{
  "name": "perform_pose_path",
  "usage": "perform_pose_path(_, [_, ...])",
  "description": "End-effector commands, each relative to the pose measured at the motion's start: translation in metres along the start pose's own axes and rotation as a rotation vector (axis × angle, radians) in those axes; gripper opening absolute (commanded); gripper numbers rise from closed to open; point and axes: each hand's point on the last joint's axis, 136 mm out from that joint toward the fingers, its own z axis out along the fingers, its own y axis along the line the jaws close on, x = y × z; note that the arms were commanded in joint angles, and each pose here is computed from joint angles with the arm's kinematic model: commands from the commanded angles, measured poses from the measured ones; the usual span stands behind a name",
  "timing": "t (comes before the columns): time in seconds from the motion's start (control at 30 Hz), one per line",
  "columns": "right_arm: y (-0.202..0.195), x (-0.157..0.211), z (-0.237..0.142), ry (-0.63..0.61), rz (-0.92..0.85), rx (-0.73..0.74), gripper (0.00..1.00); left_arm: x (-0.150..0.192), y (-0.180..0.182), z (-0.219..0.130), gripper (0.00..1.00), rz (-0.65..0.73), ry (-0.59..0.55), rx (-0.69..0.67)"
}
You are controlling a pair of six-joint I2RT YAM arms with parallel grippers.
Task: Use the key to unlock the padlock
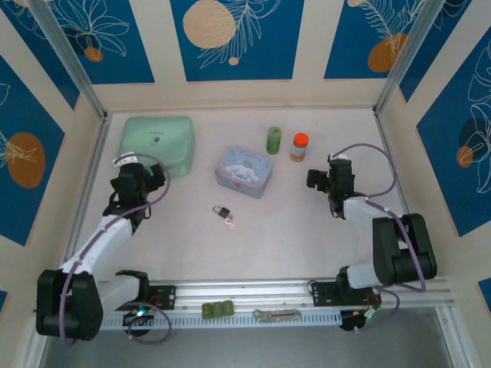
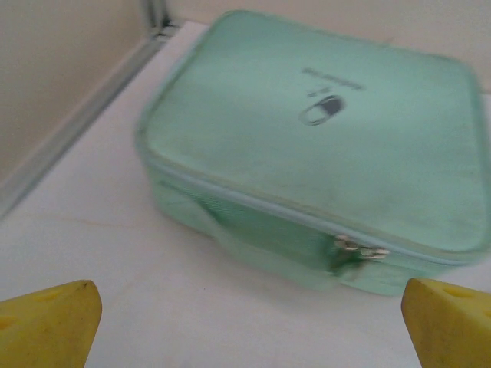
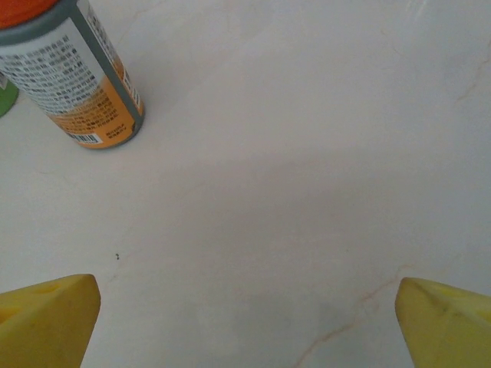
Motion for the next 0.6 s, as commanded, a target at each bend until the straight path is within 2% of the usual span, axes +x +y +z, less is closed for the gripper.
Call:
perform_pose_path(0.0, [0.01, -0.036, 0.001, -0.183, -0.041, -0.054, 0.99, 0.006, 0.02, 0.015, 0.99, 0.067, -0.041, -0.083])
perform_pose_path(0.07, [0.01, -0.04, 0.003, -0.224, -0.055, -0.059, 0.99, 0.011, 0.017, 0.023, 0.99, 0.104, -0.064, -0.07])
perform_pose_path(0.2, [0.01, -0.033, 0.009, -0.209, -0.036, -0.102, 0.99, 0.018, 0.006, 0.033, 0.99, 0.153, -0.14, -0.006])
perform_pose_path(0.3, [0.004, -0.027, 0.004, -0.251, 0.013, -0.156, 0.99, 0.018, 0.001, 0.038, 0.99, 0.167, -0.193, 0.018])
perform_pose_path(0.37, [0.001, -0.023, 0.003, -0.299, 0.02, -0.157, 0.99, 0.024, -0.009, 0.045, 0.99, 0.172, -0.195, 0.072])
perform_pose_path(0.43, [0.0, -0.021, 0.005, -0.268, 0.015, -0.126, 0.99, 0.032, -0.019, 0.053, 0.99, 0.198, -0.181, 0.122])
perform_pose_path(0.57, [0.0, -0.023, 0.005, -0.283, 0.011, -0.124, 0.99, 0.042, -0.031, 0.055, 0.99, 0.225, -0.198, 0.195])
